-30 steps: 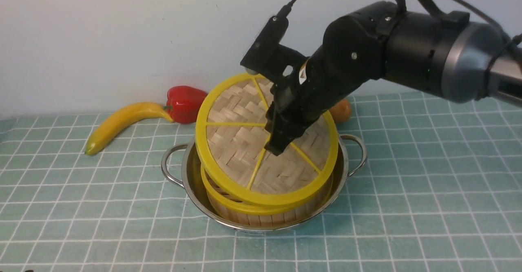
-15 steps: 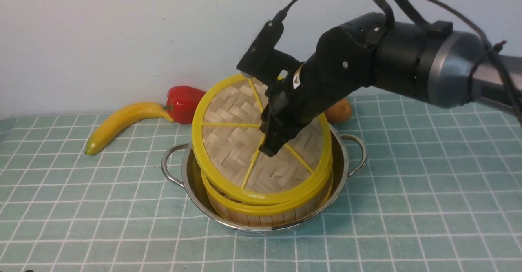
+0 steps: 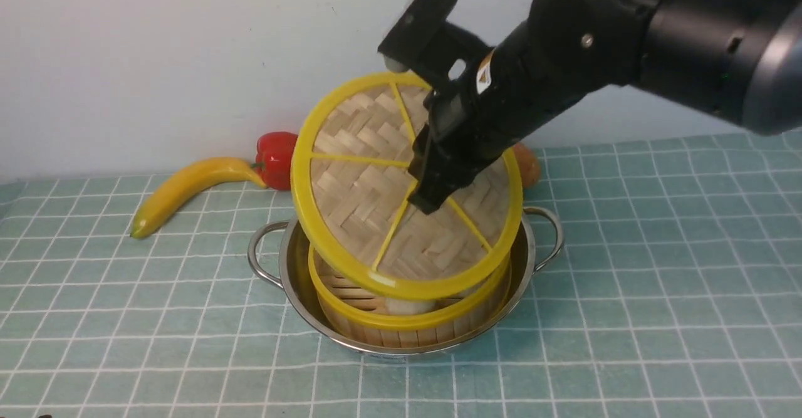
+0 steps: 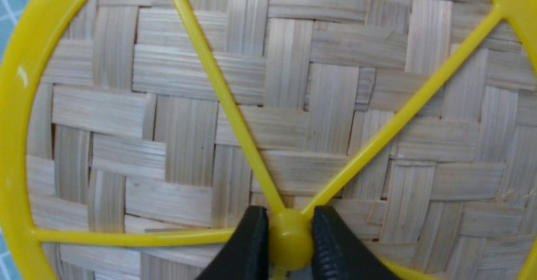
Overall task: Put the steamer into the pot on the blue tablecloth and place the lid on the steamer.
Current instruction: 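Place the bamboo steamer lid onto the steamer basket in the pot with the right gripper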
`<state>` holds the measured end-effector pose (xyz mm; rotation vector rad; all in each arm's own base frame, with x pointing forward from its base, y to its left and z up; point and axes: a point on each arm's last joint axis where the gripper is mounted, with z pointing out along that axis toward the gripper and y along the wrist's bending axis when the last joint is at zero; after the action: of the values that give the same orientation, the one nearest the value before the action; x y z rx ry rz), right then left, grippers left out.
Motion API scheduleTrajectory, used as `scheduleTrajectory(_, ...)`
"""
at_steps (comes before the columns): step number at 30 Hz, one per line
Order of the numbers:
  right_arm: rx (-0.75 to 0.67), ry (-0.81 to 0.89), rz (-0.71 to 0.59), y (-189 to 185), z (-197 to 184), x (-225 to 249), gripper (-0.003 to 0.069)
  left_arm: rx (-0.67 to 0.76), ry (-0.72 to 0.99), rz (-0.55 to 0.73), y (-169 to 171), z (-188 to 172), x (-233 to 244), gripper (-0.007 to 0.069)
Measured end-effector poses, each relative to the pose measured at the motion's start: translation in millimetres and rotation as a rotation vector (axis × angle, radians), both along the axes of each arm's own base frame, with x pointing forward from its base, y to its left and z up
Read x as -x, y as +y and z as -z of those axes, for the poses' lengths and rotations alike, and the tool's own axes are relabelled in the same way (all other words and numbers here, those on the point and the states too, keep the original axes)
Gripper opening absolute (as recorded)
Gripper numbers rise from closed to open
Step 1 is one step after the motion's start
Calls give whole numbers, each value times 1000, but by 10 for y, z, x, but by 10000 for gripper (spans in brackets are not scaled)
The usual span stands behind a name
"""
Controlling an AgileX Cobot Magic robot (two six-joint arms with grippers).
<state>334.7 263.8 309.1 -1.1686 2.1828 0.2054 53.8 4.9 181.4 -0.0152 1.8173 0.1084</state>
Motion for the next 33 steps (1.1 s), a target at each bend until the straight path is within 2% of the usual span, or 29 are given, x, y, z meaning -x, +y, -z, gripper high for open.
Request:
scheduleTrajectory(2, 58, 33, -3, 61, 295, -106, 147, 0, 0, 0, 0, 0, 0, 243)
scheduleTrajectory(6, 101, 34, -8, 86, 477, -175, 147, 0, 0, 0, 0, 0, 0, 243)
scheduleTrajectory(33, 63, -84, -78, 160, 449, -246, 146, 0, 0, 0, 0, 0, 0, 243)
